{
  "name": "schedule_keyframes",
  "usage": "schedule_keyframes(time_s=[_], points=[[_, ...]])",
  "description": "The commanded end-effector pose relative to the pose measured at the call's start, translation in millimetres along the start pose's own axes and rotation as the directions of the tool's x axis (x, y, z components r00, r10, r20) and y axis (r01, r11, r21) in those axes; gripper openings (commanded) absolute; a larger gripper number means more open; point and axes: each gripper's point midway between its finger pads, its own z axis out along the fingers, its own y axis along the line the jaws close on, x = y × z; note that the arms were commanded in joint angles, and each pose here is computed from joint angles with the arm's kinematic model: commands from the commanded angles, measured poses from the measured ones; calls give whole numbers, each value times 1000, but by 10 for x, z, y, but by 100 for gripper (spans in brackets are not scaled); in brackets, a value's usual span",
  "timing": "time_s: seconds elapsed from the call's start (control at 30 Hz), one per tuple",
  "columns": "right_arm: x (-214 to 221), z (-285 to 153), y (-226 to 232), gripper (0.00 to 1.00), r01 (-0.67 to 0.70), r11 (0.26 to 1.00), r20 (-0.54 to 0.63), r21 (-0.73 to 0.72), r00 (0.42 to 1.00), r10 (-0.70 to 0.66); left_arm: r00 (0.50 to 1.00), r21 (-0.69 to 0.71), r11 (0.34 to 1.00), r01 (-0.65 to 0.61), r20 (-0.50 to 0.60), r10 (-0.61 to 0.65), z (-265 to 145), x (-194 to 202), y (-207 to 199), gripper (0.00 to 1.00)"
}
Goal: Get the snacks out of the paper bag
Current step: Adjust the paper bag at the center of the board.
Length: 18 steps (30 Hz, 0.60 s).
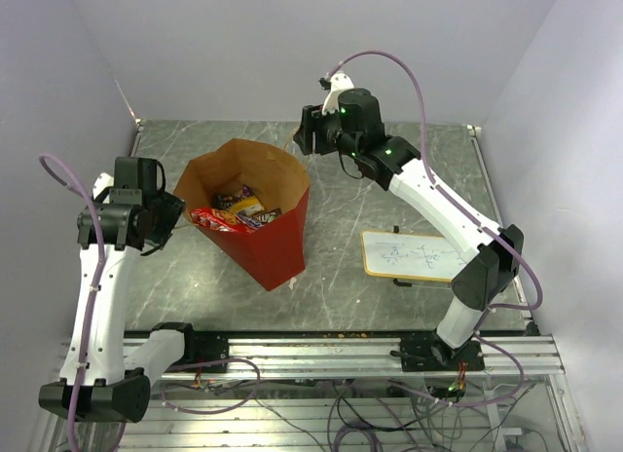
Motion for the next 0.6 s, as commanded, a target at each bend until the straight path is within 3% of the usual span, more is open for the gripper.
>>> schedule_keyframes(time_s=[0.0,0.2,0.47,0.57], points=[[-50,17,23,55,-20,1000,13,-8,1000,20,997,-27,997,79,-25,-80,147,67,26,69],[37,89,90,49,-30,999,-28,-43,999,29,992,55,991,124,9,-125,167,33,9,55],[55,38,278,15,-81,988,-73,-131,995,72,994,12,1000,-24,112,22,78,-282,0,18],[16,-19,367,3,-83,981,-81,-173,994,70,979,-9,997,-82,189,82,-64,-517,-52,9]])
